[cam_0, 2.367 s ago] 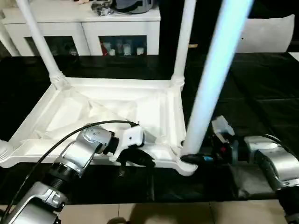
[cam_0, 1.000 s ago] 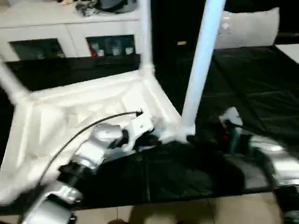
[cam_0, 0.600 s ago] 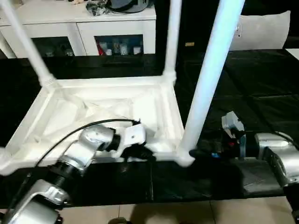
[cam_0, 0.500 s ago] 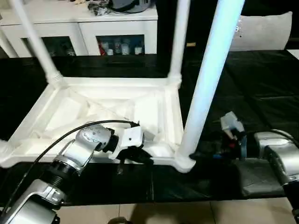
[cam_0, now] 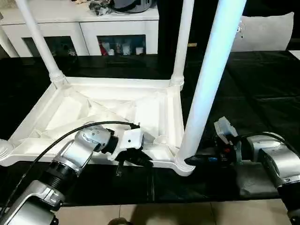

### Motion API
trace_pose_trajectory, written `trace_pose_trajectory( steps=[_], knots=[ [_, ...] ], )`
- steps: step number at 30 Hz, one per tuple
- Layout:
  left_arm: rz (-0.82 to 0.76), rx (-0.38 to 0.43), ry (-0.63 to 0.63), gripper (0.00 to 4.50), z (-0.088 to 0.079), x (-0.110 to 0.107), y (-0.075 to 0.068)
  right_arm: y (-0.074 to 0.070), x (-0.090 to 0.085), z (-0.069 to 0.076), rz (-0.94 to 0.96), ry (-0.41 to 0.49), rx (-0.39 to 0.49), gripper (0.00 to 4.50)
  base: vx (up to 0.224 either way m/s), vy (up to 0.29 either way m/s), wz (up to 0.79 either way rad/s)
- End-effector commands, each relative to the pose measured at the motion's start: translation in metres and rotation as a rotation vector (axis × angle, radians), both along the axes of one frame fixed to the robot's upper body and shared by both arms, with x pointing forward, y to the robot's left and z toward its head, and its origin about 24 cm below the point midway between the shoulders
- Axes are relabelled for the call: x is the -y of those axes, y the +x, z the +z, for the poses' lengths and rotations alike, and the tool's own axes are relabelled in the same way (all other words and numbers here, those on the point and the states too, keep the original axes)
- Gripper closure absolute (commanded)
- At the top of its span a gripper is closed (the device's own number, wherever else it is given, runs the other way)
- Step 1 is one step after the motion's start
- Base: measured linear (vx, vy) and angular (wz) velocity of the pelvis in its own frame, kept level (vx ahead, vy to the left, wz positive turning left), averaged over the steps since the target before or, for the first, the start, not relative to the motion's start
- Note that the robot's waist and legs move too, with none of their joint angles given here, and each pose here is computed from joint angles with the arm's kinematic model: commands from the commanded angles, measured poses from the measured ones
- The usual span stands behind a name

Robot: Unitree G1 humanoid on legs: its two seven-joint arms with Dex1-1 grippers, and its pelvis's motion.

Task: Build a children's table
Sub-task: Rotate leg to tighten

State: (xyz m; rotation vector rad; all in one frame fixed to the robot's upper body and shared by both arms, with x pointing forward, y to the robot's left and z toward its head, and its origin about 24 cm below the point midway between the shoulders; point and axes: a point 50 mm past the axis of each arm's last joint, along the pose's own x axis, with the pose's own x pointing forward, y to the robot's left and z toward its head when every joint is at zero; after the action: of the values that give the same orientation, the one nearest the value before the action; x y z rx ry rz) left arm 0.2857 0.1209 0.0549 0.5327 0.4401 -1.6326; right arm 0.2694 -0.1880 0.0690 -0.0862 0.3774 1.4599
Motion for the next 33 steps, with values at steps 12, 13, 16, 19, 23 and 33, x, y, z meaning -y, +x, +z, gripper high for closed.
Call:
trace_pose_trajectory(
  steps=[12, 13, 16, 19, 23, 33],
  knots=[
    [0.257, -0.060, -0.143, 4.50, 0.002, 0.040, 0.006, 0.017, -0.031, -0.014, -0.376, 0.068, -0.057, 2.56, 0.000, 0.000, 0.00],
    [0.298, -0.057, -0.148, 4.50, 0.002, 0.045, 0.009, 0.022, -0.036, -0.017, -0.438, 0.059, -0.051, 2.56, 0.000, 0.000, 0.00],
    [0.446, -0.049, -0.159, 4.50, 0.003, 0.059, 0.020, 0.038, -0.052, -0.026, -0.635, 0.021, -0.046, 2.56, 0.000, 0.000, 0.00],
    [0.537, -0.039, -0.168, 4.50, 0.005, 0.068, 0.029, 0.048, -0.061, -0.031, -0.770, 0.001, -0.067, 2.56, 0.000, 0.000, 0.00],
    [0.706, -0.011, -0.219, 4.50, 0.014, 0.080, 0.044, 0.064, -0.069, -0.029, -0.959, 0.060, -0.045, 2.01, 0.000, 0.000, 0.00],
    [0.641, 0.075, -0.121, 4.50, 0.005, 0.063, 0.043, 0.054, -0.054, -0.023, -0.861, 0.106, 0.045, 1.20, 0.000, 0.000, 0.00]
  ],
)
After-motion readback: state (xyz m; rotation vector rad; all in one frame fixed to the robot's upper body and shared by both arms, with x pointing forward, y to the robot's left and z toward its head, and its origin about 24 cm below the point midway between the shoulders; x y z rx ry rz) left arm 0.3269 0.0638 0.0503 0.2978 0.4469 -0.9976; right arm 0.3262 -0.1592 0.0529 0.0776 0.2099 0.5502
